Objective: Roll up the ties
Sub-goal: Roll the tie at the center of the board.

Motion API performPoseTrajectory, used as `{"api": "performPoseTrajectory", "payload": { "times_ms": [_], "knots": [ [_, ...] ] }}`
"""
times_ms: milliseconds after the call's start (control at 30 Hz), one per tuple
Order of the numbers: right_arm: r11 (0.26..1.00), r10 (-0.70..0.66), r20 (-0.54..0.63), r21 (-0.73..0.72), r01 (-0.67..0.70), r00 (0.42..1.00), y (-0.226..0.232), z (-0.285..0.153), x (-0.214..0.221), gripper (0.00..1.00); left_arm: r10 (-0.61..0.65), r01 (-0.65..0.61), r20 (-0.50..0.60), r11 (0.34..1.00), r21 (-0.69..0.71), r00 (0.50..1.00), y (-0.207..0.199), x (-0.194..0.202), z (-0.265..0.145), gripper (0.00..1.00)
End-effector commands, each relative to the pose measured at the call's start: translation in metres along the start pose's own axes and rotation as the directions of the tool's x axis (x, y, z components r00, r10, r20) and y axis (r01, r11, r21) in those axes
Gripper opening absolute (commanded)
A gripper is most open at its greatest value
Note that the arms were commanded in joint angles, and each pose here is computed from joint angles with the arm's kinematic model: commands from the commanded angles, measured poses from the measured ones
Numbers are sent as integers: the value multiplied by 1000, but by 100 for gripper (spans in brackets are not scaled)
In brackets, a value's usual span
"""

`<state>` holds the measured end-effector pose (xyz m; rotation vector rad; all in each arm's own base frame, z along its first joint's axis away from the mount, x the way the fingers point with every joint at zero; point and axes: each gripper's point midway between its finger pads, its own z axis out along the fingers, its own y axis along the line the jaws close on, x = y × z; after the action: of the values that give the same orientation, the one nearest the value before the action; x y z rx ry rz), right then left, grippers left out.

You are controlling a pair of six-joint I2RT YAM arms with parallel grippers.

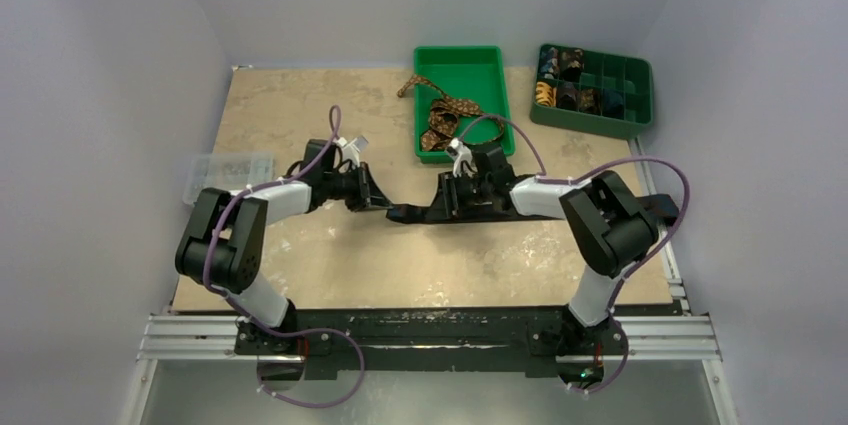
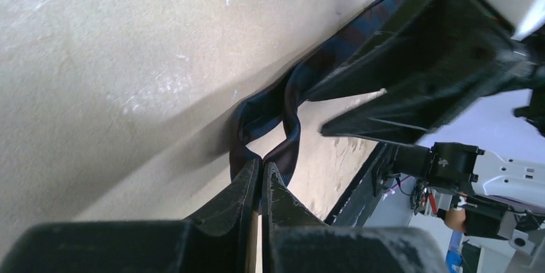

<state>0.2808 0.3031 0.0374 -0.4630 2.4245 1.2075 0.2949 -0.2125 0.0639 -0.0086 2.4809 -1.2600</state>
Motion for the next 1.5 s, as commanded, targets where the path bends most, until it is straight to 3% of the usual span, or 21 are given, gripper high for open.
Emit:
{"api": "performPoseTrajectory", "payload": {
  "times_ms": [0,100,200,333,533,633,833,1200,1333,1467],
  "knots": [
    [973,-219,52,-61,222,974,41,-30,-29,43,36,-35,33,998,-47,999,8,-8,-11,1],
    [888,-460,46,24,460,887,32,-47,-34,55,22,-22,8,996,-85,1000,17,0,-13,2],
    [735,-671,-26,106,670,741,8,-53,-31,71,19,-19,4,996,-86,1000,20,1,-10,3],
    [602,-779,-143,102,792,610,-5,-45,-29,81,19,-19,-7,996,-92,1000,22,-3,-7,4],
    [441,-864,-259,26,897,432,2,-29,-14,86,17,-18,-14,995,-101,1000,23,-4,-7,11],
    [393,-879,-297,-11,920,372,-1,-19,-4,86,21,-22,-15,994,-108,1000,24,-2,-9,15],
    [353,-871,-356,26,935,339,-18,-5,-6,78,26,-28,-18,993,-115,999,25,0,-10,19],
    [304,-873,-378,73,950,308,-19,-5,-8,48,27,-28,-18,992,-119,999,26,-1,-10,19],
    [304,-869,-383,85,949,313,-21,-4,-8,50,20,-23,-23,993,-117,1000,26,-1,-9,21],
    [309,-869,-378,88,947,319,-20,-3,-8,50,1,-4,-26,993,-115,1000,24,3,-12,37]
  ]
}}
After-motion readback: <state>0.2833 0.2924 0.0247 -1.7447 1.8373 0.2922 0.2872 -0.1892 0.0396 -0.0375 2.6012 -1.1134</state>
